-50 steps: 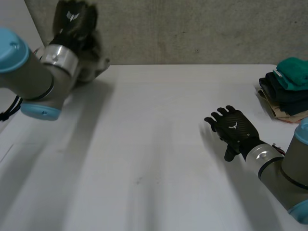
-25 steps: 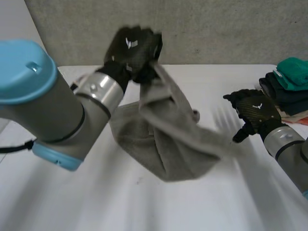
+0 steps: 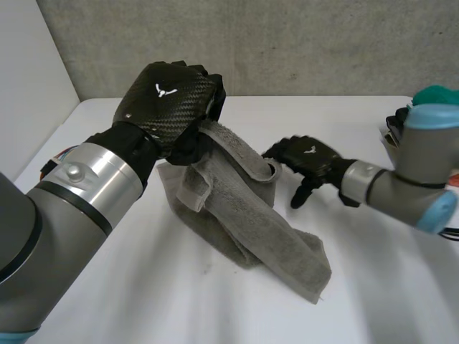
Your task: Fold the laundry.
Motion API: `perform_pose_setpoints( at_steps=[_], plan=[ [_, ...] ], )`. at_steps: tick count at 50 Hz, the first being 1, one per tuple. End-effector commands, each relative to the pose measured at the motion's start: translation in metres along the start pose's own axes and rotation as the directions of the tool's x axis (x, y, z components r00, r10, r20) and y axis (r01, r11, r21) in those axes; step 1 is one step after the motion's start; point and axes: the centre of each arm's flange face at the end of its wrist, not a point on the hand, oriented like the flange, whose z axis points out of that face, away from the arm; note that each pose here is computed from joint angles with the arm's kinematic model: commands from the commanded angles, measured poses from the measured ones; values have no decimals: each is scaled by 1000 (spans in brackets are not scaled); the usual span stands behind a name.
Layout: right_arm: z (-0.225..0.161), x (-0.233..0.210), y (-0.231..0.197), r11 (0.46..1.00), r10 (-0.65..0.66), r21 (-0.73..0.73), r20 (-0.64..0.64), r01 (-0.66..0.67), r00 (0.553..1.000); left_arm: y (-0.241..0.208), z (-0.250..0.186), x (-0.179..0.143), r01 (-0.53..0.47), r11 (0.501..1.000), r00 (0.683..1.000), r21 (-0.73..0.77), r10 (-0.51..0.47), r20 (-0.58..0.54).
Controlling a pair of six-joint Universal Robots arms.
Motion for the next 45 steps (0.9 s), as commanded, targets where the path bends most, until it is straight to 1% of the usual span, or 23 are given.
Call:
perform_pose_setpoints(
  at_steps=[1,3,4,7,8,9,11,12,13,17,20,22,23,26,29,30,31,32,35,36,39,43,45],
  plan=[
    [25,4,-6,990,-120,50,-135,128,983,1,-2,-4,-3,1000,1000,-9,3,10],
    [22,11,-25,981,-154,91,-192,174,969,4,-1,-7,-5,1000,1000,-16,5,21],
    [13,19,-47,967,-182,129,-256,220,949,4,-1,-10,-7,1000,1000,-17,8,31],
    [-5,27,-81,948,-203,167,-338,270,919,4,5,-29,-29,999,996,-13,30,86],
    [-19,27,-101,936,-213,188,-372,298,904,3,6,-36,-41,999,993,-9,42,107],
    [-26,27,-112,929,-219,197,-388,313,895,-1,10,-52,-71,997,985,-1,70,155],
    [-41,29,-130,918,-224,211,-423,336,878,-5,12,-68,-104,995,974,7,101,201],
    [-55,31,-141,911,-232,211,-446,353,865,-5,14,-76,-119,993,968,7,114,222],
    [-61,31,-145,911,-234,208,-452,357,861,-8,18,-89,-141,990,958,11,134,255],
    [-89,24,-155,933,-211,169,-455,317,865,-7,31,-115,-171,985,936,18,157,316],
    [-115,8,-167,948,-188,144,-464,283,866,5,44,-124,-169,986,933,5,158,324],
    [-123,-2,-163,960,-174,117,-463,254,869,14,50,-126,-160,987,936,-7,154,318],
    [-127,-7,-154,972,-157,82,-468,220,870,19,52,-125,-155,988,938,-16,152,312],
    [-126,-13,-132,987,-133,22,-468,161,874,43,59,-119,-130,989,950,-69,144,276],
    [-117,-36,-93,995,-88,-71,-408,64,909,79,63,-114,-88,983,960,-158,126,251],
    [-114,-42,-83,995,-75,-92,-390,42,918,88,63,-111,-78,980,962,-181,121,243],
    [-107,-56,-62,990,-45,-144,-343,-5,938,95,62,-108,-69,977,965,-201,116,234],
    [-103,-62,-51,985,-30,-170,-321,-27,947,109,59,-97,-54,970,973,-237,105,206],
    [-95,-73,-15,959,13,-270,-280,-92,960,121,53,-84,-47,962,980,-269,96,175],
    [-93,-73,-10,953,19,-285,-277,-101,961,127,49,-81,-41,958,981,-284,92,170],
    [-90,-74,-6,947,14,-305,-263,-97,965,135,42,-77,-35,953,982,-301,88,165],
    [-88,-59,-24,961,0,-265,-290,-80,957,132,32,-74,-34,953,983,-301,87,164],
    [-92,-42,-43,969,-5,-237,-322,-75,947,127,25,-72,-36,955,983,-296,88,164]
  ],
)
